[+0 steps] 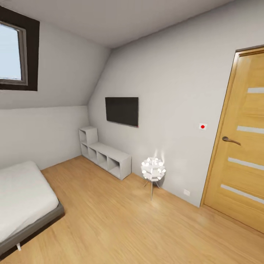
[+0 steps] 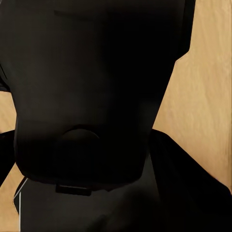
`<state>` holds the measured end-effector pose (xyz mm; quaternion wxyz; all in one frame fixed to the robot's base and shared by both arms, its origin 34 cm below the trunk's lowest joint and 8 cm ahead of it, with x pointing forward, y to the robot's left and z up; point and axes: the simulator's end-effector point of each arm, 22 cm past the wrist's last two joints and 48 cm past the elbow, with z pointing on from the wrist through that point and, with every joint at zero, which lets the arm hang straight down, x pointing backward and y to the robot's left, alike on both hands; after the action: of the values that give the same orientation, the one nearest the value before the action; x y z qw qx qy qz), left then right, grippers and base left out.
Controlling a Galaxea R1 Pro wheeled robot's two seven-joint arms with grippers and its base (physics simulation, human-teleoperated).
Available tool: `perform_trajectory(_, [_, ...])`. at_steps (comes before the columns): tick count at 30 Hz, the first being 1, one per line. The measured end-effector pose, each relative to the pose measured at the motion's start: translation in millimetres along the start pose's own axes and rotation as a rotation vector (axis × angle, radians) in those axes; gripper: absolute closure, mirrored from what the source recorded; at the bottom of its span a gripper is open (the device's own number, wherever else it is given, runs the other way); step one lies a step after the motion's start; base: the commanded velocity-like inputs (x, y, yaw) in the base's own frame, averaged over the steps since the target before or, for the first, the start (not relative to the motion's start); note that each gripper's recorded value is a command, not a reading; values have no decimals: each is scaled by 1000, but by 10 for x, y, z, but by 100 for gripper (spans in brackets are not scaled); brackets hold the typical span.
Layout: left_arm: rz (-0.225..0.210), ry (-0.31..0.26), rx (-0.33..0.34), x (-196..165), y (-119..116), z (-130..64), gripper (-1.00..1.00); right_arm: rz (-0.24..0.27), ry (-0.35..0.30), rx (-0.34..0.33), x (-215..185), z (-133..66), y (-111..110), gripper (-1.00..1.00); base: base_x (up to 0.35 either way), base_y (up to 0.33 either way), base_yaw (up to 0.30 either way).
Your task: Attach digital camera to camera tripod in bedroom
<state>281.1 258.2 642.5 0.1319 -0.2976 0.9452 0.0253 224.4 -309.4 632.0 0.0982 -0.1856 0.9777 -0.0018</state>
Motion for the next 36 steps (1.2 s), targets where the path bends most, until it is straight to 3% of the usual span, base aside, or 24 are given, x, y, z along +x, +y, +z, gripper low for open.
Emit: perform_trajectory(36, [6,9,1,23,-8,-1,100,0,-1,-1,-4,1,7,-100,322,0,299])
